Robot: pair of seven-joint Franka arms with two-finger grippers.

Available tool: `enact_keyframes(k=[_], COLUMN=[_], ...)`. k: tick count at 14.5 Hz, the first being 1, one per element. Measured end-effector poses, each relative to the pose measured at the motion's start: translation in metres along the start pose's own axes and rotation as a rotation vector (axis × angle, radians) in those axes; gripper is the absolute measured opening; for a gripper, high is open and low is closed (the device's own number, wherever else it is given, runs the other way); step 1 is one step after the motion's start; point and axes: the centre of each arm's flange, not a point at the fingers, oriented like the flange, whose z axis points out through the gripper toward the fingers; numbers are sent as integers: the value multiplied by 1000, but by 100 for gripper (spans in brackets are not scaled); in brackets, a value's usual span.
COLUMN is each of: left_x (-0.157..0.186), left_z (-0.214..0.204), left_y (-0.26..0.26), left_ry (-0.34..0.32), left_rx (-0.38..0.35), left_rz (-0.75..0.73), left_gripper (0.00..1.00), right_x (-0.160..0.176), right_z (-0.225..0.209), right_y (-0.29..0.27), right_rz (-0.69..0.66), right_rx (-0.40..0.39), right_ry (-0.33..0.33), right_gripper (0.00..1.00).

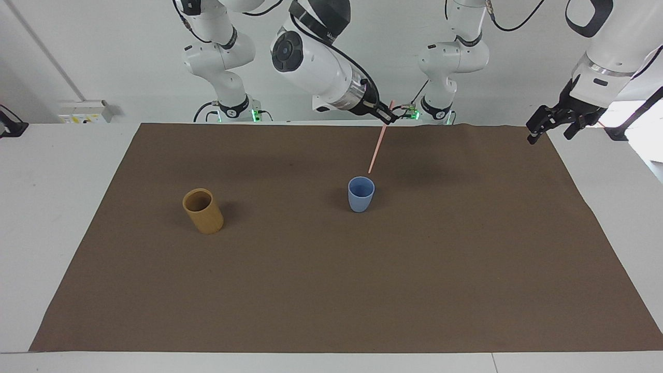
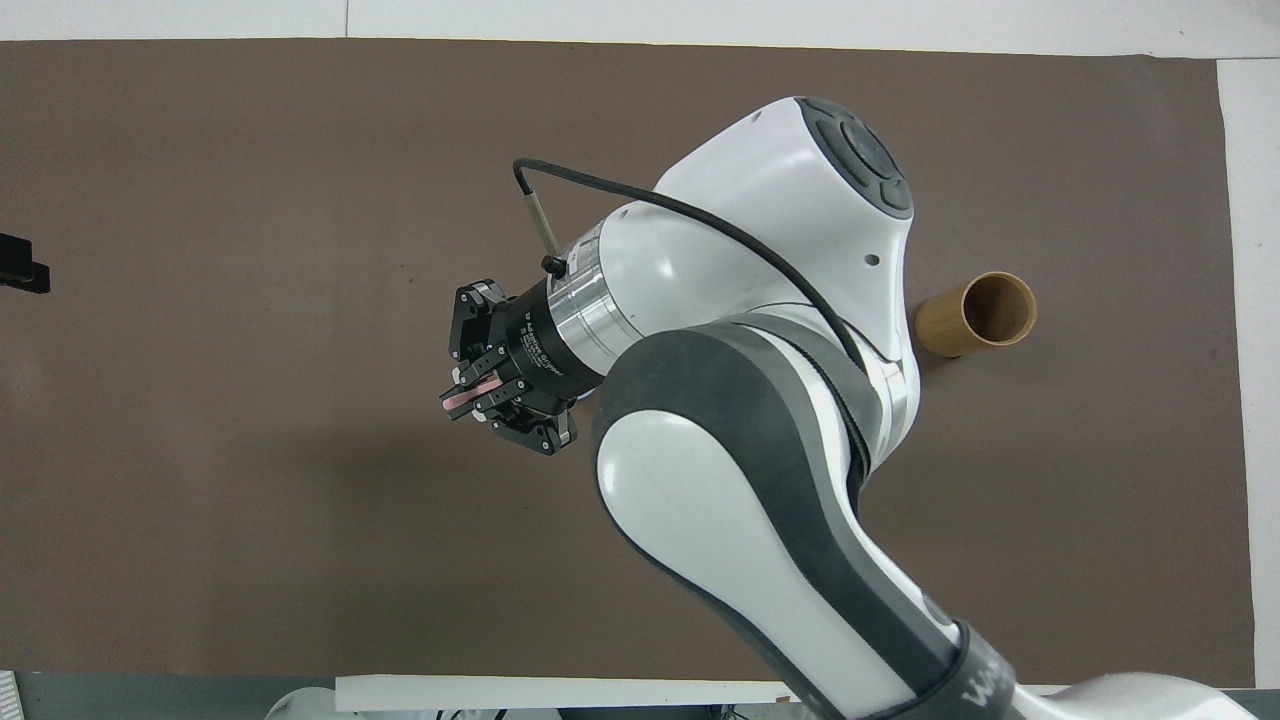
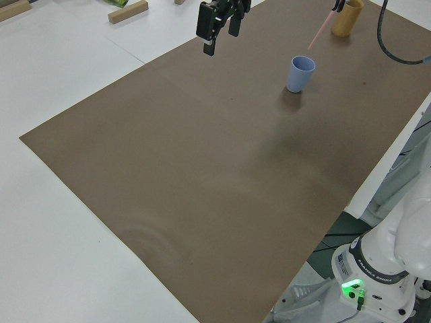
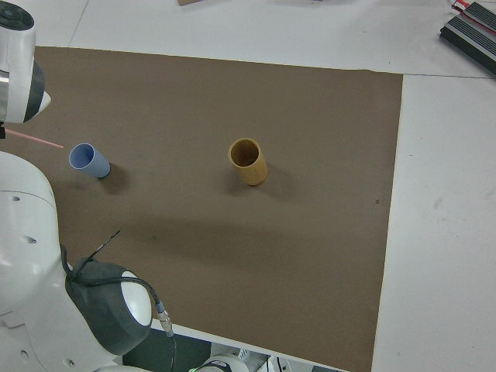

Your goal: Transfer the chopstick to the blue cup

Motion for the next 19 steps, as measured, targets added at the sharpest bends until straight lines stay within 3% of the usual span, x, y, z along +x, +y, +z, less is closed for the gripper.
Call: enact_keyframes(k=[7,14,15,19], left_x=[44,42,40,39], left_z=[8,7,8,9], left_y=[-15,-6,-4,-3], left_ry=[-20,-45,-57,-69], left_rx=[-1,-2,-3,-3], left_rz=[-5,64,68,71], left_gripper=[100,100,100,100], right_x=[29,44,44,49], right_z=[19,42,42,15], right_y=[20,26,26,16], right_rz=[65,35,24,6], right_rx=[32,69,71,120], right_ry=[37,69,69,82], right_gripper=[8,11,16,60])
